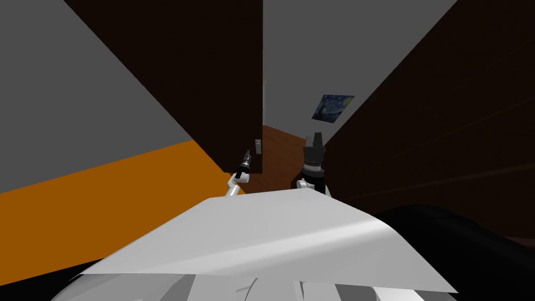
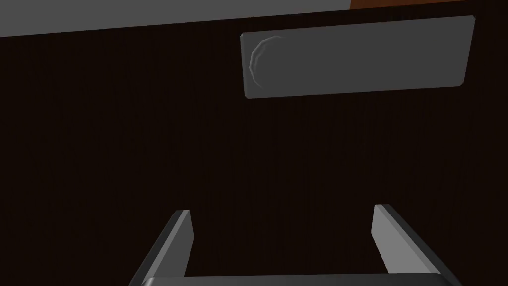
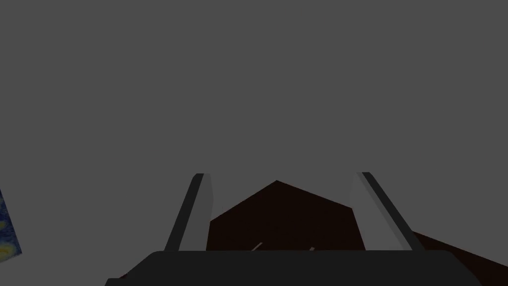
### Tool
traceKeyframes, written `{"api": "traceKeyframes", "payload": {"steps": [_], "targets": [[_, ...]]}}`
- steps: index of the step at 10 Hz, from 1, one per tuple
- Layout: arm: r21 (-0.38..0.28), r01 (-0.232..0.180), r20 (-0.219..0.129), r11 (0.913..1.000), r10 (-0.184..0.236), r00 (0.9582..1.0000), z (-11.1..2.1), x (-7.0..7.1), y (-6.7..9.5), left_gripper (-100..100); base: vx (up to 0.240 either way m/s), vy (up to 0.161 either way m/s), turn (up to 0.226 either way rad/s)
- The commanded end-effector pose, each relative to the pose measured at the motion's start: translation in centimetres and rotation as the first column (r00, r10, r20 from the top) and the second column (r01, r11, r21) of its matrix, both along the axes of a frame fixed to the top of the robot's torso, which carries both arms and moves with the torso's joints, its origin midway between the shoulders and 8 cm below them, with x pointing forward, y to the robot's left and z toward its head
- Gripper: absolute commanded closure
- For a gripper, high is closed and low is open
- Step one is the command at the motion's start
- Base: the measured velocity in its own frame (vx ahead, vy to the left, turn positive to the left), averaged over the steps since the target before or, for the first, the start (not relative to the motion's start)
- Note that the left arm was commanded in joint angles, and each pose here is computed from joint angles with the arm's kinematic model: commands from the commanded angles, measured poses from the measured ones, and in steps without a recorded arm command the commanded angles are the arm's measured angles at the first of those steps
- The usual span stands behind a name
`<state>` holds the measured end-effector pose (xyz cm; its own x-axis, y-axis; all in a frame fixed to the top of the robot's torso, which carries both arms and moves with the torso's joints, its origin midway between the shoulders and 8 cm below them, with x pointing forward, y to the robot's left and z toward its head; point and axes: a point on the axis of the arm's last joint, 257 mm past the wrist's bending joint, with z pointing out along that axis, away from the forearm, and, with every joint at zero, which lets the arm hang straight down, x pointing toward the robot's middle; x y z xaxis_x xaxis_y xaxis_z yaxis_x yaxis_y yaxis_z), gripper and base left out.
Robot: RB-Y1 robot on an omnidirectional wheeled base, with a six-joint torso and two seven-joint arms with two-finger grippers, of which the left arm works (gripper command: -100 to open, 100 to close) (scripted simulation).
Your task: Push the door open
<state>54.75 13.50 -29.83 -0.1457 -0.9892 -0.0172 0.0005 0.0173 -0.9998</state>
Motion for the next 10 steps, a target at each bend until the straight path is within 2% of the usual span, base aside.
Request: {"api": "traceKeyframes", "payload": {"steps": [1,3,5,7,10], "targets": [[-0.014,0.004,0.000,0.9999,-0.004,1.0000,0.2,0.0,-1.0,-100,-0.102,-0.170,0.030],[0.006,0.000,0.000,1.0000,0.000,1.0000,-0.1,0.0,0.1,-100,0.001,-0.015,-0.001],[0.024,-0.004,0.002,0.9997,0.004,1.0000,-0.1,0.1,0.9,-100,0.110,0.122,-0.018],[0.052,-0.011,0.006,0.9986,0.011,0.9999,-0.2,0.2,2.3,-100,0.217,0.071,-0.021],[0.053,-0.016,0.009,0.9985,0.015,0.9998,-0.2,0.3,2.4,-100,0.212,-0.050,-0.016]]}}
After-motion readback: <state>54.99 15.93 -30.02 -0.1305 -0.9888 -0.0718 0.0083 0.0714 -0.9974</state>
